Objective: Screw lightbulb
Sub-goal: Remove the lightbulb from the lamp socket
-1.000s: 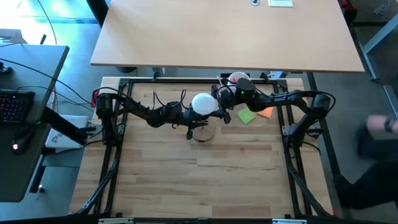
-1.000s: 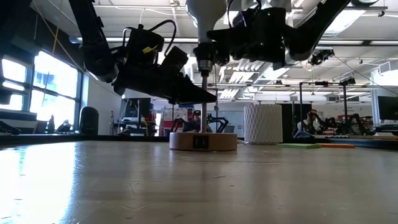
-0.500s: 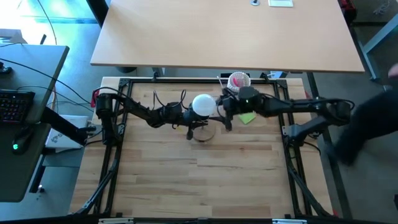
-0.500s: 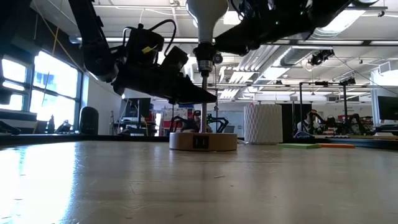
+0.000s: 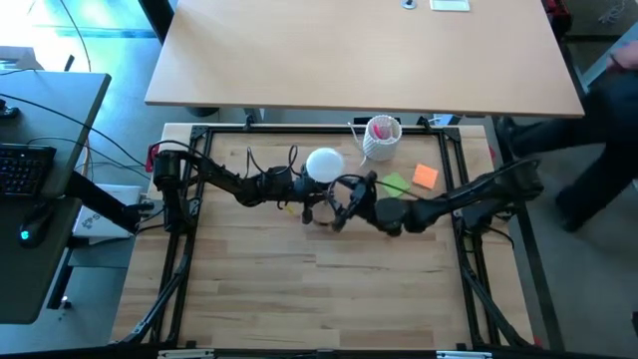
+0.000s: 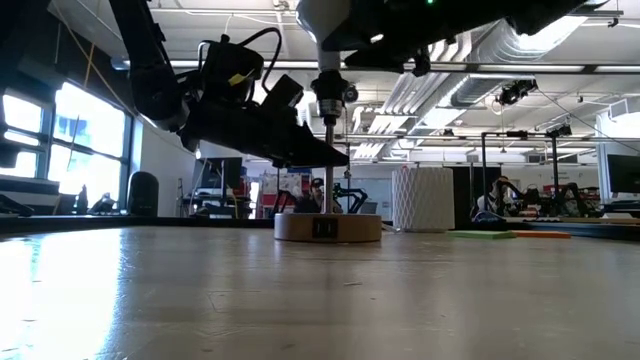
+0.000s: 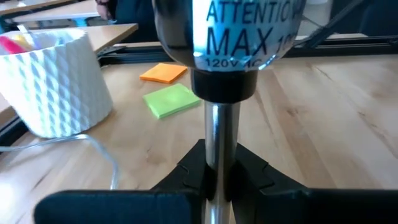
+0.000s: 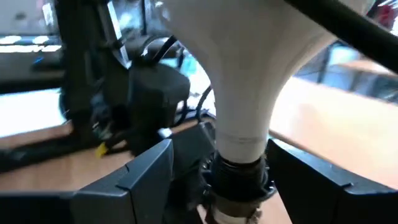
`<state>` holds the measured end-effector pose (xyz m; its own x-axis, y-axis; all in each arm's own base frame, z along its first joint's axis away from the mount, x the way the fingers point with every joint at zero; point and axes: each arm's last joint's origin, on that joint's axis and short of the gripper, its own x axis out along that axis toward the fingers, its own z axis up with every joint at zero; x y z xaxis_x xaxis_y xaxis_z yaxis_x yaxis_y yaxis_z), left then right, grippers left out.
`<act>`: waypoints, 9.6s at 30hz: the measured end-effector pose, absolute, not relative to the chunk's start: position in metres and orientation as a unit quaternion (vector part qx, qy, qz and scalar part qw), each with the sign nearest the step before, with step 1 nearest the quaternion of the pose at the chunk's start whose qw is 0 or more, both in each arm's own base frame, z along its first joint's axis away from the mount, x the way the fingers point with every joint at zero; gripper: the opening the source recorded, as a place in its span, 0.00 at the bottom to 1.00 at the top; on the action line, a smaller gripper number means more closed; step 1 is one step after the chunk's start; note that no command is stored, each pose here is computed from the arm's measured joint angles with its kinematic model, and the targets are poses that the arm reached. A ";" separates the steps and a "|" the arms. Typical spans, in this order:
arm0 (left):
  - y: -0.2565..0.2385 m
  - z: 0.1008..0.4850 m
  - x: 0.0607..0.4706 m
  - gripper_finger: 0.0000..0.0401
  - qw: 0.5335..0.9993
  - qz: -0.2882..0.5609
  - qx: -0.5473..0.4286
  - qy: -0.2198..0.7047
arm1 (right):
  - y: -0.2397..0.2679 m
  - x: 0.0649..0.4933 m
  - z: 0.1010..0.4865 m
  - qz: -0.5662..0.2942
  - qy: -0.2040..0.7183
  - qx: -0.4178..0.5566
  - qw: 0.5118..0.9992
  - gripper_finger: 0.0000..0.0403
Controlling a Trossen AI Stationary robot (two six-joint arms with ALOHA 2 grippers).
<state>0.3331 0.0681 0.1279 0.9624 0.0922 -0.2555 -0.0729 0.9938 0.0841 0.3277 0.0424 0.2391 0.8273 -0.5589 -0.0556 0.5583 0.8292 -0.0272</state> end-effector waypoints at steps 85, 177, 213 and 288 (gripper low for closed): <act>0.065 0.124 0.330 0.08 0.990 -0.005 0.038 0.138 | -0.129 0.339 0.234 0.223 0.058 0.035 0.972 0.45; 0.068 0.123 0.330 0.08 0.988 0.002 0.037 0.147 | 0.009 0.335 0.245 -0.246 0.032 -0.084 0.965 0.35; 0.067 0.123 0.330 0.08 0.989 -0.002 0.030 0.144 | -0.099 0.307 0.247 0.145 0.012 -0.055 0.988 0.35; 0.068 0.123 0.329 0.08 0.989 0.004 0.021 0.144 | 0.023 0.357 0.233 -0.316 -0.004 -0.081 0.945 0.30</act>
